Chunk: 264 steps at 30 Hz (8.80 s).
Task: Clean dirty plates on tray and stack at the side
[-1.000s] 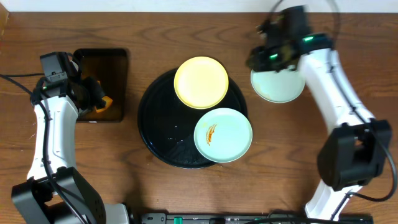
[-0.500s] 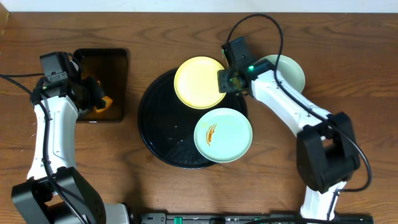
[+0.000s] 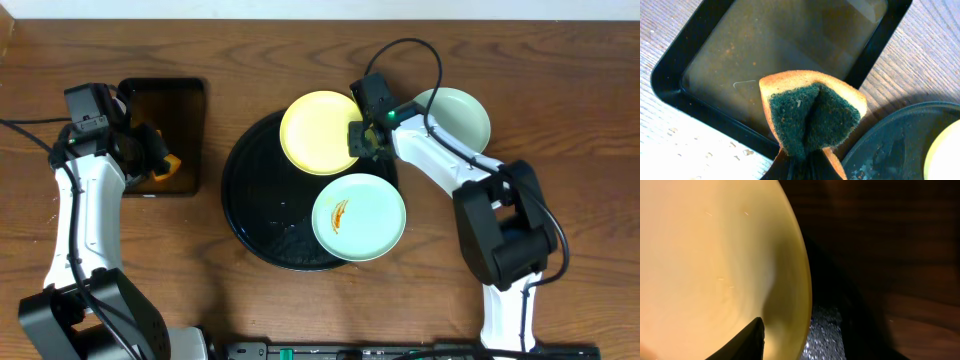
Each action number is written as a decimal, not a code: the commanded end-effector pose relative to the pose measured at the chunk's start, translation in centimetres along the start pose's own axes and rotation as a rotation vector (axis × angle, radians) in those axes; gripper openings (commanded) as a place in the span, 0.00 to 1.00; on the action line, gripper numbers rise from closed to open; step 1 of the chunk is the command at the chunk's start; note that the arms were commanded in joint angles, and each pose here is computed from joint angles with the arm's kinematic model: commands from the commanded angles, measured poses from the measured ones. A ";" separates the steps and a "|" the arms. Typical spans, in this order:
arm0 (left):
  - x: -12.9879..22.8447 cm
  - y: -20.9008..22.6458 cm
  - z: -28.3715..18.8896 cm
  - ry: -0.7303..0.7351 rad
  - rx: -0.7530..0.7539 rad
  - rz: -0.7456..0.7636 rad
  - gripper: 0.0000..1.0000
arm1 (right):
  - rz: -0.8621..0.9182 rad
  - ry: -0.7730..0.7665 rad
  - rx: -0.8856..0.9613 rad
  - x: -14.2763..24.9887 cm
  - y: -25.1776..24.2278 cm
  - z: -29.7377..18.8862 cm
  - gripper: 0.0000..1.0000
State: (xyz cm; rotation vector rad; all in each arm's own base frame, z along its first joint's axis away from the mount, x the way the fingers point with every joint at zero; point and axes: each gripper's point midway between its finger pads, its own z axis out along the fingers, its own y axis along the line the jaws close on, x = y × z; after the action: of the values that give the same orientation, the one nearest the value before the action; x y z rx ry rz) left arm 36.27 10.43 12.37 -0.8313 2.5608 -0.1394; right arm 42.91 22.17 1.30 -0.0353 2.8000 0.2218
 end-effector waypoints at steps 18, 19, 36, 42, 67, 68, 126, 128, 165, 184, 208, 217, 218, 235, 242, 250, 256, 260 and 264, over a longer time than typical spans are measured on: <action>0.3 0.2 0.4 0.014 0.006 0.007 0.08 | 0.014 0.035 -0.067 0.9 1.6 1.8 0.01; 0.3 0.2 0.4 0.014 0.006 0.007 0.08 | 0.013 0.036 -0.068 1.0 1.6 1.8 0.01; 0.5 0.2 0.4 0.020 0.004 0.007 0.08 | 0.091 -0.075 -0.423 -6.3 2.0 -8.2 0.01; 0.5 0.2 0.4 0.020 0.004 0.007 0.08 | 0.184 -0.039 -0.668 -7.9 -1.1 -11.6 0.01; 0.4 0.2 0.4 0.017 0.005 0.007 0.08 | 0.507 -0.037 -0.178 -5.3 -24.0 -10.2 0.01; 0.4 0.2 0.4 0.018 0.005 0.007 0.08 | 0.499 -0.033 -0.161 -5.2 -23.9 -9.9 0.01; 0.5 0.2 0.4 0.019 0.004 0.010 0.08 | -0.002 0.569 0.013 15.9 -4.0 -11.4 0.40; 0.5 0.2 0.4 0.019 0.004 0.010 0.08 | -0.018 0.557 0.007 15.9 -3.6 -11.5 0.41; 0.4 0.2 0.4 0.017 0.005 0.010 0.08 | 0.029 0.526 0.065 17.5 -4.9 -8.6 0.41; 0.4 0.2 0.4 0.017 0.005 0.010 0.08 | 0.018 0.296 -0.211 11.7 0.6 -6.6 0.01; 0.3 0.2 0.4 0.013 0.006 0.010 0.07 | -0.026 0.030 -0.286 4.1 3.5 -3.7 0.01; 0.4 0.2 0.4 0.017 0.005 0.010 0.07 | -0.025 0.133 -0.294 4.9 4.1 -3.3 0.34; 0.4 0.2 0.4 0.017 0.005 0.010 0.08 | -0.030 0.135 -0.286 4.7 4.0 -3.6 0.37; 0.4 0.2 0.4 0.017 0.005 0.010 0.08 | -0.028 0.131 -0.141 3.1 3.3 -3.1 0.35; 0.4 0.2 0.4 0.017 0.005 0.010 0.08 | -0.052 0.237 -0.171 6.2 4.7 -0.5 0.35; 0.4 0.2 0.4 0.017 0.005 0.010 0.08 | -0.061 0.200 -0.098 5.6 3.6 -0.1 0.01; 0.4 0.2 0.4 0.018 0.006 0.010 0.08 | -0.096 0.171 -0.084 4.8 3.0 0.0 0.01; 1.1 -1.8 0.3 0.052 0.106 0.018 0.08 | -0.122 0.156 -0.092 4.4 3.1 0.1 0.01; 2.6 -5.3 -0.1 0.106 0.256 0.096 0.08 | -0.114 0.146 -0.096 4.2 3.2 0.1 0.01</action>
State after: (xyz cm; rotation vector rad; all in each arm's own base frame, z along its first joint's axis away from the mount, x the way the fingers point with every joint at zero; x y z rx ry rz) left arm 36.81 8.17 12.61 -0.7670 2.5713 -0.2924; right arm 38.06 26.26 0.71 -0.2409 2.9351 0.4102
